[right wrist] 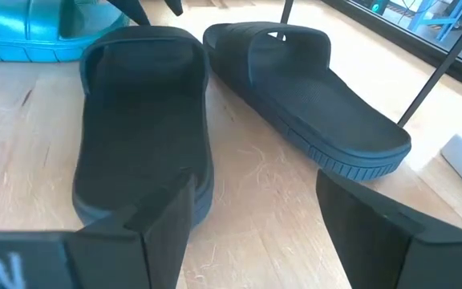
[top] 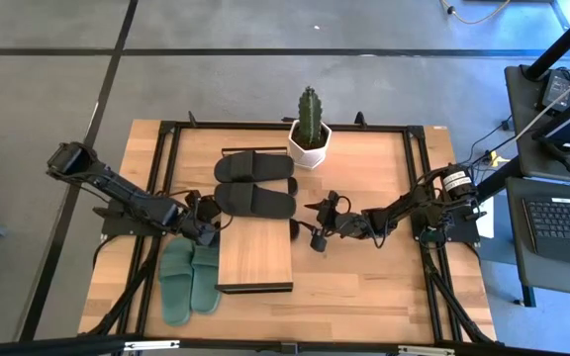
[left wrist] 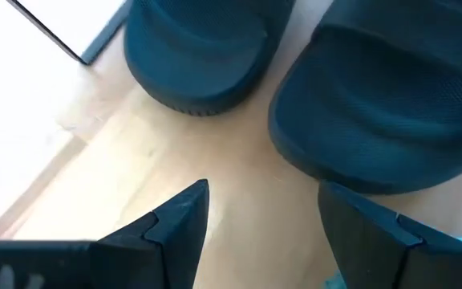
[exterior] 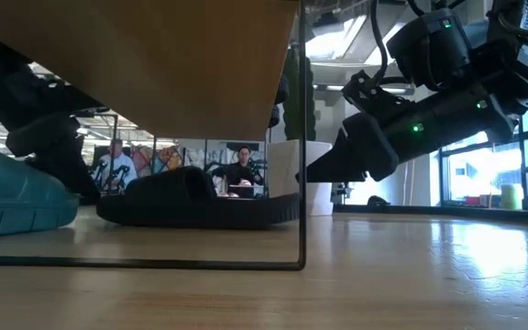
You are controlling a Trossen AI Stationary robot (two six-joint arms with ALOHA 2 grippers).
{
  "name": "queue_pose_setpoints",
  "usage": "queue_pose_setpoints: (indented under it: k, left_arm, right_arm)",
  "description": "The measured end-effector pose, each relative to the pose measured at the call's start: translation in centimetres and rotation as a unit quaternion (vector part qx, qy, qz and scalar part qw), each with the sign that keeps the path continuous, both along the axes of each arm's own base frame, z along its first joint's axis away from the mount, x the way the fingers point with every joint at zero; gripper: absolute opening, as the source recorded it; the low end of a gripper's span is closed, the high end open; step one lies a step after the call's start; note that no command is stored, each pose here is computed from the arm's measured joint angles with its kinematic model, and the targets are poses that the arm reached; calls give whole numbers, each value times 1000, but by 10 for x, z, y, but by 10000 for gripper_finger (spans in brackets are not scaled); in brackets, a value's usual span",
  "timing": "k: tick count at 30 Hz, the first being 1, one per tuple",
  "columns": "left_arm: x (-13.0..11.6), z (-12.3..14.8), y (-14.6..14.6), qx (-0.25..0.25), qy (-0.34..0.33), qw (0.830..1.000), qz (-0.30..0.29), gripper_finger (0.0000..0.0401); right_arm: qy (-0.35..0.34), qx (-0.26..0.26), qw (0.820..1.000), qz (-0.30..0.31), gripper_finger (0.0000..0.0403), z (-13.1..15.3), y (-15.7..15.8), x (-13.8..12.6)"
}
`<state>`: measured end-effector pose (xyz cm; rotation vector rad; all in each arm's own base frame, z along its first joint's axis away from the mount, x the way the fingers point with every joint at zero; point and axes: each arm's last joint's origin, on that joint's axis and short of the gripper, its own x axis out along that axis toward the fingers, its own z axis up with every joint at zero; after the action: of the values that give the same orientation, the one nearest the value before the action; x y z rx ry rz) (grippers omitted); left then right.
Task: Pick and place slides into the shelf
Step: Put the black slides under the shelf
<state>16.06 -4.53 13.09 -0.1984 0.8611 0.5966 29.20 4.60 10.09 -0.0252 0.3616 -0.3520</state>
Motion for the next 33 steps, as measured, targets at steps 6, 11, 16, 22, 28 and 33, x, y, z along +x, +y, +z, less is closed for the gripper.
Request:
queue_pose_setpoints:
  k: [6, 11, 16, 22, 28, 33]
  left_arm:
    - [-1, -1, -1, -14, 10, 1000, -6, 225]
    - [-2, -2, -2, -45, 25, 999, -19, 225]
    - [-2, -2, -2, -47, 25, 998, -20, 225]
    - [-1, -2, -3, -48, 23, 998, -20, 225]
    - [-1, -2, -3, -49, 21, 998, -21, 225]
    - [-1, -2, -3, -49, 19, 998, -20, 225]
  right_arm:
    - [4, 9, 1000, -4, 259, -1, 0, -1]
    - [-2, 27, 999, 44, 259, 7, 6, -2]
    - [-5, 42, 991, 123, 259, 16, 19, -4]
    - [11, 98, 978, 186, 259, 8, 30, -3]
    - [22, 101, 977, 185, 259, -2, 36, 14]
    - [55, 106, 974, 191, 259, -11, 39, 21]
